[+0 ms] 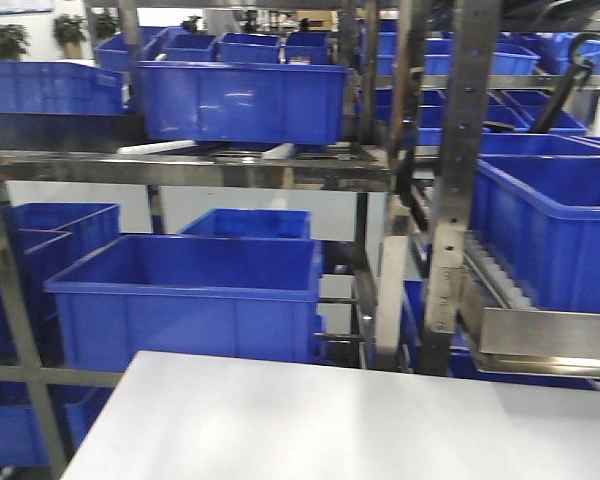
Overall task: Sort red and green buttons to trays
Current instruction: 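Drive the base to the counter holding both buttons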
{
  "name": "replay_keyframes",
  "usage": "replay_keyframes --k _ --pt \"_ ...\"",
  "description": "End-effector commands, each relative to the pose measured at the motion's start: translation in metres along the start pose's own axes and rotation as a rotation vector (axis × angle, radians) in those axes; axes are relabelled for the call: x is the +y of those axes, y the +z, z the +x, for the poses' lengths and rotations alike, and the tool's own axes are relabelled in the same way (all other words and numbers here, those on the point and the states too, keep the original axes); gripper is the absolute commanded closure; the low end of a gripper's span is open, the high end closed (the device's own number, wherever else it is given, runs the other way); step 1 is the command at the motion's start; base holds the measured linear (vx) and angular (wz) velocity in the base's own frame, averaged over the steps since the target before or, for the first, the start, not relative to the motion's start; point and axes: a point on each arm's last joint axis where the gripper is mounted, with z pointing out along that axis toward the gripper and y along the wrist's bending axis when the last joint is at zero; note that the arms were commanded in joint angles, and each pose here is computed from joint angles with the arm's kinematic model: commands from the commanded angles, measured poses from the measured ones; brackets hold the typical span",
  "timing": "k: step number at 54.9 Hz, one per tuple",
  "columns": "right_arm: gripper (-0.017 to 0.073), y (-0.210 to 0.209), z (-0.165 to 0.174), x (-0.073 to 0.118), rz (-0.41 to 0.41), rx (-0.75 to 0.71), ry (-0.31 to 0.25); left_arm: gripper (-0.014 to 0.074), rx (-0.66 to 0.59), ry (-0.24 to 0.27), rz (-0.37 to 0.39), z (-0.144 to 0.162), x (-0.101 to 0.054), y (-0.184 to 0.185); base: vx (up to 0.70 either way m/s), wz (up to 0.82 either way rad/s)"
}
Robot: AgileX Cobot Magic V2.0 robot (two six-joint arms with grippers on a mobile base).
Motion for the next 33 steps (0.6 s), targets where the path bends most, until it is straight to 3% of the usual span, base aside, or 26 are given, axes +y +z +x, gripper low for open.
replay_keyframes --k 1,33 --pt "0.0568 -0.0003 -0.0147 0.0015 -0.032 -0.084 -0.017 0.0592 -0.066 0.003 0.048 -0.013 -0.0048 -0.0025 -0.02 0.36" --pt "0.0568 -0.0003 -0.0147 0.0015 -0.032 -0.084 -0.017 0.0592 -0.066 0.003 0.048 -0.013 -0.0048 -0.0025 -0.03 0.46"
